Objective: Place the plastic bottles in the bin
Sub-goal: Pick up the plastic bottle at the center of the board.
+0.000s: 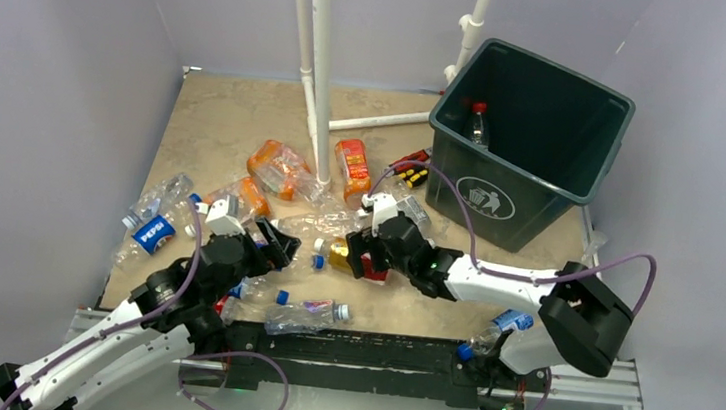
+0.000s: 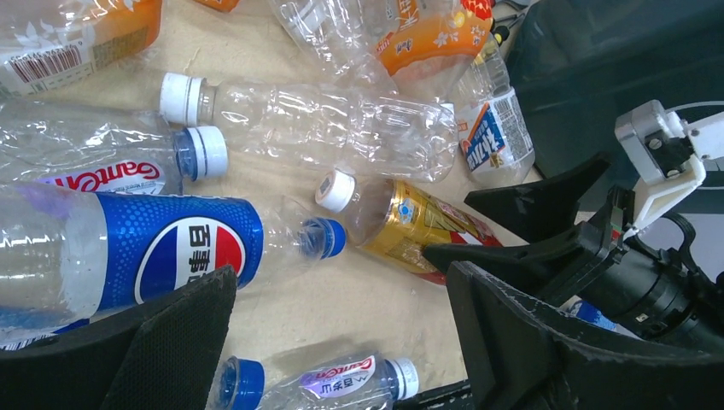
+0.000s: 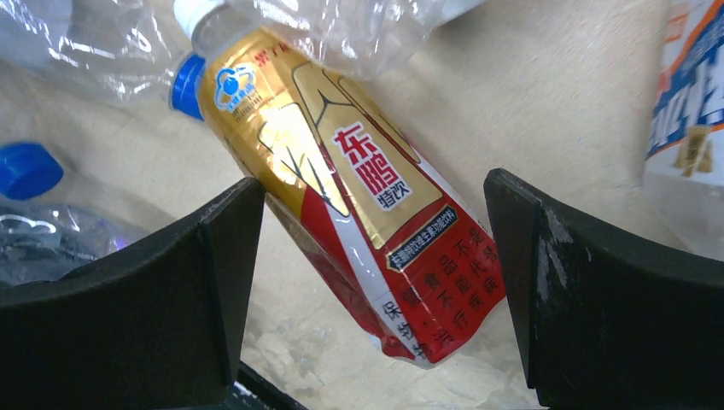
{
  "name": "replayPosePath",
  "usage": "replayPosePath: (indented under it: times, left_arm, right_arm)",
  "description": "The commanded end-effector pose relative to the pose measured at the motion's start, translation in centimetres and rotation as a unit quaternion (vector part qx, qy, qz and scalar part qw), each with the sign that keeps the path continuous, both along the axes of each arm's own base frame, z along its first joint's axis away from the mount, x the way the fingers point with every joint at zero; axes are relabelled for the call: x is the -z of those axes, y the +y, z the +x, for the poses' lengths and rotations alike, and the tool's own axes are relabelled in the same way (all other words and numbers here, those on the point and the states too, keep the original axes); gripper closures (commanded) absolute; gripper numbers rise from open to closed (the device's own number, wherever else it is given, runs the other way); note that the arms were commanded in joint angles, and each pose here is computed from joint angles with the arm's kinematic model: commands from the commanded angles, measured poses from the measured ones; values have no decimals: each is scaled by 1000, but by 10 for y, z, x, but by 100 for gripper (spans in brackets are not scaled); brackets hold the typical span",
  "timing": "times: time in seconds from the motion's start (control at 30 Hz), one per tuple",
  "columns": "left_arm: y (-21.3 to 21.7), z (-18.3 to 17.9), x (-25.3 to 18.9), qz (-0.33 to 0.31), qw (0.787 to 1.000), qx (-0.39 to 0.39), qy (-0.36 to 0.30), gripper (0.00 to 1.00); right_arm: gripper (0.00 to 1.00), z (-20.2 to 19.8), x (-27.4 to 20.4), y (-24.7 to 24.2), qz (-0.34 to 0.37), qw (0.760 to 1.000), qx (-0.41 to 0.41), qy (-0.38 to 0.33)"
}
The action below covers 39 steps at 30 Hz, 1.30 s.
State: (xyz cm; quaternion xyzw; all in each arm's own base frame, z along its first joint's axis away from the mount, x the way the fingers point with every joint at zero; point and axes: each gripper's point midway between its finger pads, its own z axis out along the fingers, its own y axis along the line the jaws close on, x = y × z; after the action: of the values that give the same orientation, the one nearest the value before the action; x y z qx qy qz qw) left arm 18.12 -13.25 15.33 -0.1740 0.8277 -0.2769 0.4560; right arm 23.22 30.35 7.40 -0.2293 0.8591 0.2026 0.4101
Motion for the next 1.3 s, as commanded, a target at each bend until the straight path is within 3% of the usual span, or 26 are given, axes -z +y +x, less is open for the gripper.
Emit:
replayPosePath:
  times: [0.0,0.27,0.47,0.8,1.27]
  left_arm:
    - [-8,3,-9,-16,1000,13,-18,7]
    - [-19,4,0,-25,999,31,-13,7]
    - [-29,3,2,-19,998,53,-4,7]
    - [-30,1,5,-21,998,59,-4,7]
    - [-33,2,-7,-25,997,67,-15,11]
  right_arm:
    - [1,-17,-4,6,43,999,-21,10]
    - [3,-48,-15,9,65,997,-44,17]
    - [1,-58,3,11,31,997,-60,35]
    - [1,-51,20,-2,-23,999,-14,40]
    - [11,-66,31,-1,-15,998,-34,55]
